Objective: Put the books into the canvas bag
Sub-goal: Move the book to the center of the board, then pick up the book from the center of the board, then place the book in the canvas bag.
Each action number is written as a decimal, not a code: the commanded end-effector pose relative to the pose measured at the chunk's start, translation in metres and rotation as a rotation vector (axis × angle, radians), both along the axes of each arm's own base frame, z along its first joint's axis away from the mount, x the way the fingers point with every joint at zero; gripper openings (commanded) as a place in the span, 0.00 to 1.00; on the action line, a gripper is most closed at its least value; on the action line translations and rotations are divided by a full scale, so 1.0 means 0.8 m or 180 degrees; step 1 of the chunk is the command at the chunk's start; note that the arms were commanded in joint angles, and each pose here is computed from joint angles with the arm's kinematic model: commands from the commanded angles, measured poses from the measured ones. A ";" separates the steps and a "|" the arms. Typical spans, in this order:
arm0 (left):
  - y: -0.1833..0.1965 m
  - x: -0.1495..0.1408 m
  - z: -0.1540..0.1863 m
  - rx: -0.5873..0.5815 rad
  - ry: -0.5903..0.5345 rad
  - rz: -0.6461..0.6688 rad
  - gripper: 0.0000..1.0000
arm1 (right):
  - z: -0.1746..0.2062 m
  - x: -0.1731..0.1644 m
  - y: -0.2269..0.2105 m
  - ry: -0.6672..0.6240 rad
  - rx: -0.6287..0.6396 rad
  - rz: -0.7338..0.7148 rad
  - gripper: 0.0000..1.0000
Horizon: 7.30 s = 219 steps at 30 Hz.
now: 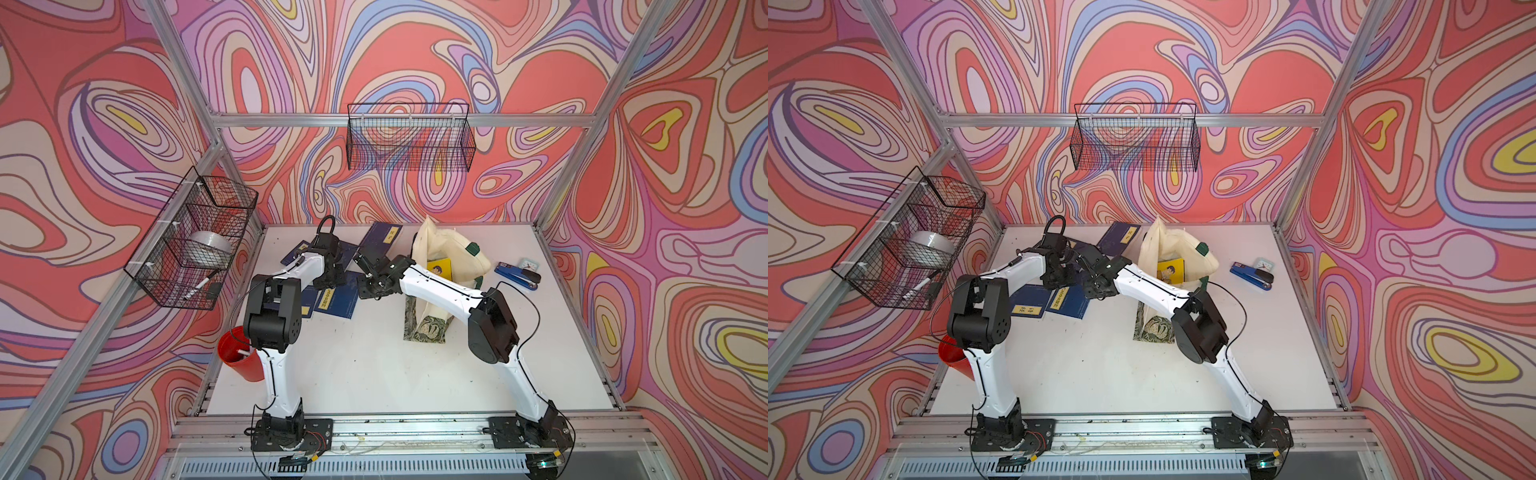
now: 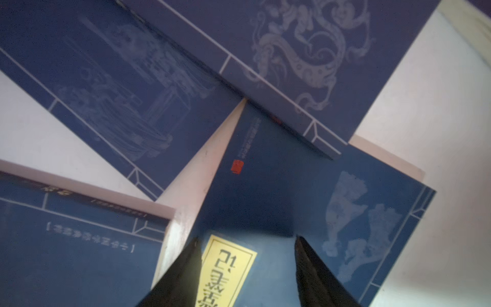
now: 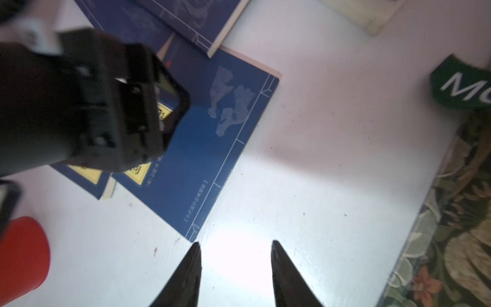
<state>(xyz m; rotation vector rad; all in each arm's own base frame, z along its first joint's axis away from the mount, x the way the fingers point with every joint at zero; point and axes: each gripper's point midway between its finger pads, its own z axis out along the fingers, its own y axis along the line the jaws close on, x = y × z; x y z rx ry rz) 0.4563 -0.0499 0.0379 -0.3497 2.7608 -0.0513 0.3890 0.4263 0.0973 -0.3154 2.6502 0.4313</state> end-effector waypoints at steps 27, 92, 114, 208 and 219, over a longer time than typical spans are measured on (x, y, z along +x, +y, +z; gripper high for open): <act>-0.100 -0.147 -0.015 -0.1730 0.0171 -0.0105 0.53 | -0.072 -0.035 0.017 0.0716 0.0576 -0.0075 0.46; -0.097 -0.176 0.107 -0.2872 -0.0904 0.0108 0.00 | 0.133 -0.044 -0.004 0.0152 0.1393 0.0042 0.50; -0.127 -0.182 0.421 -0.3659 -0.2404 -0.1212 0.00 | 0.332 -0.094 -0.038 -0.0235 0.2725 0.0909 0.54; -0.324 -0.054 0.264 -0.1878 -0.1447 -0.1523 0.00 | 0.187 0.039 -0.290 -0.0011 0.0803 -0.0696 0.00; -0.332 -0.058 0.297 -0.1770 -0.1531 -0.1733 0.00 | 0.128 0.073 -0.255 0.0333 0.0759 -0.0716 0.00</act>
